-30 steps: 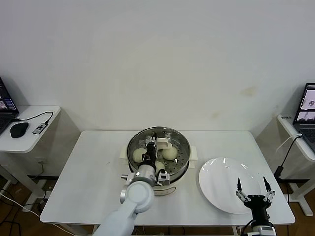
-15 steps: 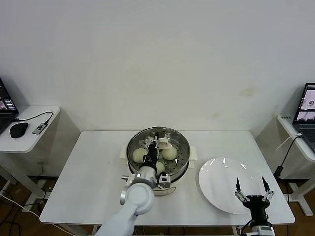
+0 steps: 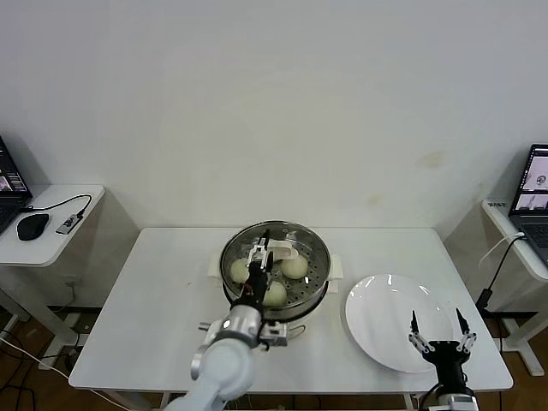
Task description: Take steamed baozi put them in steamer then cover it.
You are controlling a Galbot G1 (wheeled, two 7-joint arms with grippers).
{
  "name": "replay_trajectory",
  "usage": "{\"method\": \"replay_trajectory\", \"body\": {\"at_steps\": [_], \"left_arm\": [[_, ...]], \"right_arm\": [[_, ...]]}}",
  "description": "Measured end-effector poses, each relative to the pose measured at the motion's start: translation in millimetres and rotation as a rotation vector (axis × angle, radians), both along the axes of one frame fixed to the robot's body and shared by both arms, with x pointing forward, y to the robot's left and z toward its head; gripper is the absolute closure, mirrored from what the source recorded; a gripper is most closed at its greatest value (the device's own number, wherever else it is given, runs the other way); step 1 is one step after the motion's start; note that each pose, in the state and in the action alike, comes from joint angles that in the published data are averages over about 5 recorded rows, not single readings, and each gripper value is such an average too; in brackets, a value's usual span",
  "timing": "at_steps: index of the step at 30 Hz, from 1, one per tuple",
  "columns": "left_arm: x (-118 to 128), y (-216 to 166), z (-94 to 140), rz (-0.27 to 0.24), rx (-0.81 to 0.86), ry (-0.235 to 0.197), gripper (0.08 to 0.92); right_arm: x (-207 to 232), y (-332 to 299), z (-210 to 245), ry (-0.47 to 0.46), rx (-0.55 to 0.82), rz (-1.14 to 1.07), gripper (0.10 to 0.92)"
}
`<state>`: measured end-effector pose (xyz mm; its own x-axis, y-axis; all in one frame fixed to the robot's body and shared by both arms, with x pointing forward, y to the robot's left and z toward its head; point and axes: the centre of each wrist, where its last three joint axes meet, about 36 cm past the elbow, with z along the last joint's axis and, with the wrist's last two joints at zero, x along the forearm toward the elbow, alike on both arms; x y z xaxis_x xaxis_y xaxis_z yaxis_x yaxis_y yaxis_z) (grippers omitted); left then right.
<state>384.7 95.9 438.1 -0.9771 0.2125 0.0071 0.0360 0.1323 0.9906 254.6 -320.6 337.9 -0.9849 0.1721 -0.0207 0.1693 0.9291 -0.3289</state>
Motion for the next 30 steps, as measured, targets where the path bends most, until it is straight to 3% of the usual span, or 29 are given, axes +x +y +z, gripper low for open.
{"method": "replay_trajectory", "body": {"at_steps": [5, 12, 23, 30], "left_arm": [[-31.6, 27.2, 7.7, -0.016, -0.134, 0.011, 0.181], [-69.0, 79.8, -6.6, -0.015, -0.483, 0.088, 0.177], [-131.1, 140.5, -55.9, 0.135, -1.077, 0.251, 0.177], [-159.2, 153.7, -84.5, 0.235, -1.296, 0.305, 0.177]], "right_arm": [[0.3, 0.3, -0.3, -0.003, -0.001, 0.010, 0.200], [-1.2, 4.1, 0.3, -0.007, 0.010, 0.046, 0.200], [-12.1, 14.2, 0.4, 0.043, 0.082, 0.145, 0.200], [-23.9, 25.5, -1.6, 0.102, 0.150, 0.202, 0.200]]}}
